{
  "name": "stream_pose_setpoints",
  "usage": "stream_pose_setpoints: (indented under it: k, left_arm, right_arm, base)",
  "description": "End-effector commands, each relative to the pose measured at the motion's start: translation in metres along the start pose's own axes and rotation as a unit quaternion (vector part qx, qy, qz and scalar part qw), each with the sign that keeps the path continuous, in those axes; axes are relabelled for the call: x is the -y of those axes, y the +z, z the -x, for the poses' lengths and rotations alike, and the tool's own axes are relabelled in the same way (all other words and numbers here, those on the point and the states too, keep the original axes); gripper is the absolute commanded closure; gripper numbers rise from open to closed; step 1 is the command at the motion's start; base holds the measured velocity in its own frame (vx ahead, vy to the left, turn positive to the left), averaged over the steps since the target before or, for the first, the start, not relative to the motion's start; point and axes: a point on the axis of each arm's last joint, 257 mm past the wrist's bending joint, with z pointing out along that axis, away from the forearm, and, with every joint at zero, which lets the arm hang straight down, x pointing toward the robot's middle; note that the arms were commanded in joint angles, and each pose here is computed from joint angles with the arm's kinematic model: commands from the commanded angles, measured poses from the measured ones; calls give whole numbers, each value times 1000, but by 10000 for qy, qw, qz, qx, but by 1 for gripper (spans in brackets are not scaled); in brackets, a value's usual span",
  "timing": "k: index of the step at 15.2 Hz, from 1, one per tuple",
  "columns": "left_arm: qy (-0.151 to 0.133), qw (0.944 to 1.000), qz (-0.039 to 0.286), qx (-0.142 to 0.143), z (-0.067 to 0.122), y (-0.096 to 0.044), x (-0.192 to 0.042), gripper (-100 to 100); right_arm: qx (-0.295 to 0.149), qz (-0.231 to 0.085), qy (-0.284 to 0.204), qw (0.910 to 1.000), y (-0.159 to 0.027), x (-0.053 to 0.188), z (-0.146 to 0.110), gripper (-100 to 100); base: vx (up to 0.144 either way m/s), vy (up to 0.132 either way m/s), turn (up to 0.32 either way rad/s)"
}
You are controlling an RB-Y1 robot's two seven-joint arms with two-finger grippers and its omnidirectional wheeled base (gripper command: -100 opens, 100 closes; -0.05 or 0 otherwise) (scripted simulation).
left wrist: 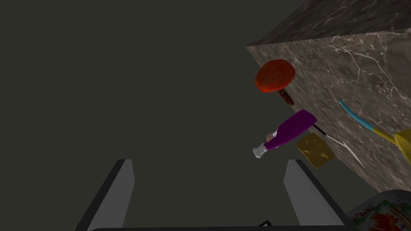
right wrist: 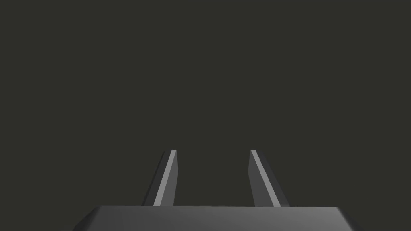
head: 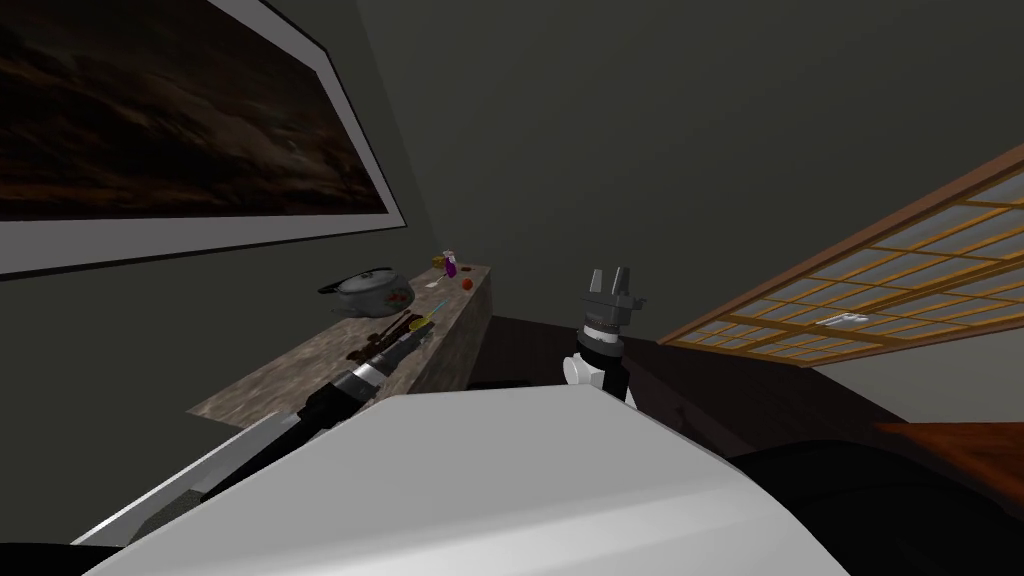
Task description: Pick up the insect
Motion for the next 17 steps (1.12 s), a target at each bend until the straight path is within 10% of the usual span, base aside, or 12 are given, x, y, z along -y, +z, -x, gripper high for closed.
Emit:
stream_pose_setpoints:
  k: [1, 9, 17]
  left_arm:
    - [213, 9989, 330, -274, -11, -9, -20, -100]
    - [816, 9867, 959, -1030, -29, -36, -60, -100]
    - [1504, 9567, 1646, -1869, -42, -76, -106, -100]
  right_arm:
    - [0, 0, 0, 10000, 0, 0, 0, 0]
    - [0, 0, 0, 10000, 0, 0, 0, 0]
    - [0, 0, 0, 10000, 0, 0, 0, 0]
  base:
    - [68, -3, 5]
    - [61, -4, 5]
    - [66, -9, 5]
